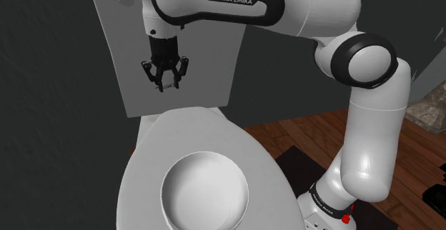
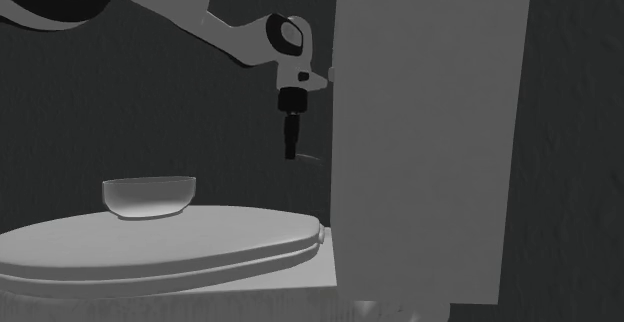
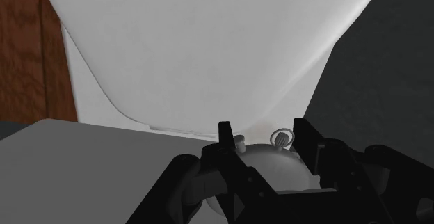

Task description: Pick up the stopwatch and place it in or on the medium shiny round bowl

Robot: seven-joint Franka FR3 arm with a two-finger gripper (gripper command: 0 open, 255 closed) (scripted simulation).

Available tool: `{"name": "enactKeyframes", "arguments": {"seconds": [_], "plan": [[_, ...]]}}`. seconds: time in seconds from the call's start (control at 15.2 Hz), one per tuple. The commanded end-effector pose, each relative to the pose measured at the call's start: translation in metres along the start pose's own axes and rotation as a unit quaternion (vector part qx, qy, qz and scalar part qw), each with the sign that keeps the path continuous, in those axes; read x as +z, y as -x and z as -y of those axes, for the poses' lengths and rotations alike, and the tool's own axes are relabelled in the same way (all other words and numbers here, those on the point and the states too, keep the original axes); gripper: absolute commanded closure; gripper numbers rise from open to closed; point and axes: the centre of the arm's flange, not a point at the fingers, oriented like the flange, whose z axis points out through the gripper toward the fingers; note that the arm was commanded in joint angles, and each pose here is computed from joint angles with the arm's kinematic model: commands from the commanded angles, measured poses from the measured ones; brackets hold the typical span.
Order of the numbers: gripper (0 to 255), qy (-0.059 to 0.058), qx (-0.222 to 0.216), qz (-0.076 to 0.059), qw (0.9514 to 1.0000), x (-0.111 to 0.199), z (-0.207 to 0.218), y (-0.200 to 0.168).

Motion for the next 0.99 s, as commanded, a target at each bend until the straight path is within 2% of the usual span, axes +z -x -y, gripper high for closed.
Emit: {"name": "enactKeyframes", "arguments": {"seconds": [0.0, 0.07, 0.92], "plan": [[255, -0.005, 0.004, -0.009, 0.9999, -0.016, -0.003, -0.003], [255, -0.005, 0.004, -0.009, 0.9999, -0.021, -0.004, -0.003], [255, -0.005, 0.004, -0.009, 0.9999, -0.015, 0.012, 0.168]]}}
